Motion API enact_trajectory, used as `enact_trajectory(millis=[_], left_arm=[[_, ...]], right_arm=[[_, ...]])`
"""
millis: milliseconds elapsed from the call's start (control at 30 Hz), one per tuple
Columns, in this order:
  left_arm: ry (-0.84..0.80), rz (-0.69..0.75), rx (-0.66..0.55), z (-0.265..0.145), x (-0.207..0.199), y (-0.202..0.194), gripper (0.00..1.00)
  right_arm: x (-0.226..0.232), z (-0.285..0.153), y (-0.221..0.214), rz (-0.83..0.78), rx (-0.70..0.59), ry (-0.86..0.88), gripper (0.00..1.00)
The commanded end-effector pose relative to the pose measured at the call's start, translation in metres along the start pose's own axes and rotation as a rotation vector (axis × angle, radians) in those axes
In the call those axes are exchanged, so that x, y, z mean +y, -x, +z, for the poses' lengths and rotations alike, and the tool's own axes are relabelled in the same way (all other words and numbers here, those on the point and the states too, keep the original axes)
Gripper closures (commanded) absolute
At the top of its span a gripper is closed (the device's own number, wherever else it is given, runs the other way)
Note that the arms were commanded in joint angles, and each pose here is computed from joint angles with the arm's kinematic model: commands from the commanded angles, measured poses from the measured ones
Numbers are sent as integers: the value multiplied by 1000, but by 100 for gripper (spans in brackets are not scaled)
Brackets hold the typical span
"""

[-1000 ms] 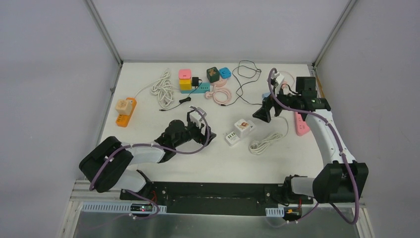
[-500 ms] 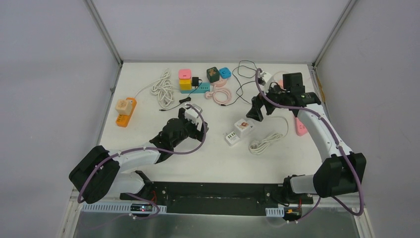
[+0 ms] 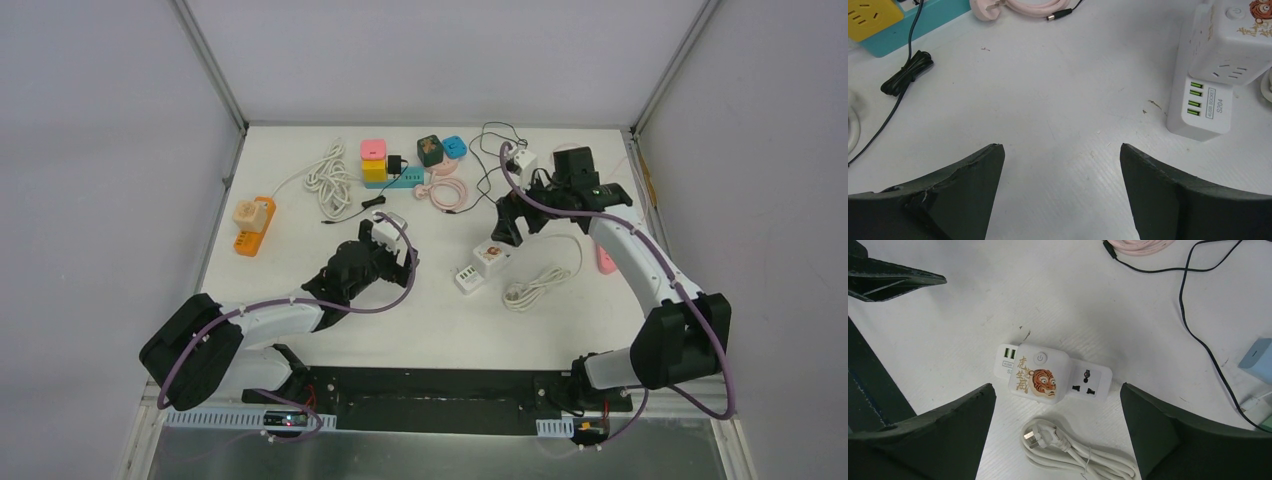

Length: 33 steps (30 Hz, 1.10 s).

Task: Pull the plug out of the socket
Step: Remove the plug from the socket.

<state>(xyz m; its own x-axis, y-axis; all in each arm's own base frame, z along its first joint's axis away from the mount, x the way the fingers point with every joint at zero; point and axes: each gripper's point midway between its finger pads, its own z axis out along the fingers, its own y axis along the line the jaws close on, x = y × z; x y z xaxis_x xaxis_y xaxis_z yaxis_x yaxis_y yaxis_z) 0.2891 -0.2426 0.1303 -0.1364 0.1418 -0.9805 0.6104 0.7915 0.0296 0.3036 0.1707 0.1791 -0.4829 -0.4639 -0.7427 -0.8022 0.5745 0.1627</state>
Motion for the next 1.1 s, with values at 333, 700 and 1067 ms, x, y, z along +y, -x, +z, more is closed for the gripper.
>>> enact_trajectory(millis=[333,700,1067], left_arm=[[7,8,-64,-1,1,17,11],[7,8,-63,-1,1,16,11],[3,9,-63,-1,0,16,11]], right_arm=[[-12,8,17,10,-8,-85,0],[-9,11,20,31,-16,-77,0],[-3,25,14,58,45,-63,0]])
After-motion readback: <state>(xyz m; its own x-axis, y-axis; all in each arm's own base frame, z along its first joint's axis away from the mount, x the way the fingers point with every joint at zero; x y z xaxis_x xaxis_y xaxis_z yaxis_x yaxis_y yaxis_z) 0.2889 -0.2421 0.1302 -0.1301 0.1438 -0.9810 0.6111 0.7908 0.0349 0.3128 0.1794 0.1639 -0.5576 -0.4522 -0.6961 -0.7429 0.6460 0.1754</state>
